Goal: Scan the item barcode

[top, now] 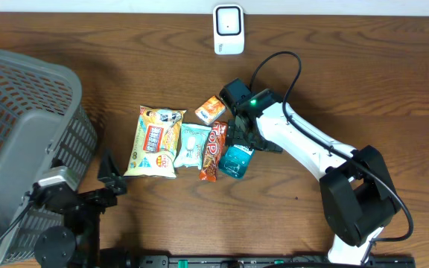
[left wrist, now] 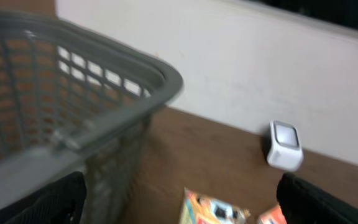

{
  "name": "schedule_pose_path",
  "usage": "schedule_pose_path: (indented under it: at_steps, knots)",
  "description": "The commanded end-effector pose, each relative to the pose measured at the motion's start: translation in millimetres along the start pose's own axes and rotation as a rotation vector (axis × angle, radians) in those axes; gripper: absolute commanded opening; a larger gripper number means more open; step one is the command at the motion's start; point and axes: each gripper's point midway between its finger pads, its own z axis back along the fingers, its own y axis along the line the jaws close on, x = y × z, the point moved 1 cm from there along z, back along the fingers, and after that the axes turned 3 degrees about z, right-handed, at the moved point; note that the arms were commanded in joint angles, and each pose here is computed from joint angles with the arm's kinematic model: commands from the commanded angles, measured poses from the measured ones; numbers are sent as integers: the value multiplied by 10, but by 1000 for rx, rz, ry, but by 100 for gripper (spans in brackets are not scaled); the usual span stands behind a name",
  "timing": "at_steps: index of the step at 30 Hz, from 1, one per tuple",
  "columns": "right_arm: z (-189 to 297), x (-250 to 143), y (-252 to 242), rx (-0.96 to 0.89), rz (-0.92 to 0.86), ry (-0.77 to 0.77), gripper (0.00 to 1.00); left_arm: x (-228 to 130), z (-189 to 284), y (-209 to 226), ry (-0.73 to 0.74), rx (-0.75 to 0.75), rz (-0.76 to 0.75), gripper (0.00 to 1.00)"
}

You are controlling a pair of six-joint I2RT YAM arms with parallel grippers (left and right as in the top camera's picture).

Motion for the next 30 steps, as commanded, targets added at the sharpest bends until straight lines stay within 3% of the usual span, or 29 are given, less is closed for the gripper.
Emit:
schedule_pose_path:
  at_steps: [1, 8, 12, 17, 20, 23, 25, 30]
  knots:
    - [52, 45, 37, -4, 20, -29, 99, -177, -76, -62, 72, -52, -5, 98]
    - [52, 42, 33, -5, 20, -28, 99, 12, -410, 371, -79, 203, -27, 98]
    - [52, 41, 35, -5, 21, -28, 99, 325, -595, 324, -203, 198, -39, 98]
    - [52, 7, 7, -18, 69, -15, 99, 464, -824, 373, -263, 216, -37, 98]
    - [52, 8, -6, -26, 77, -16, 99, 670, -793, 156, -346, 99, -40, 98]
    - [52, 9, -8, -26, 77, -16, 99, 1008, -525, -248, -472, -112, -70, 98]
    - [52, 2, -14, -28, 77, -13, 99, 1125, -334, -365, -522, -170, -84, 98]
    - [53, 3, -11, -28, 75, -14, 99, 1010, 200, -548, -515, -286, -117, 98]
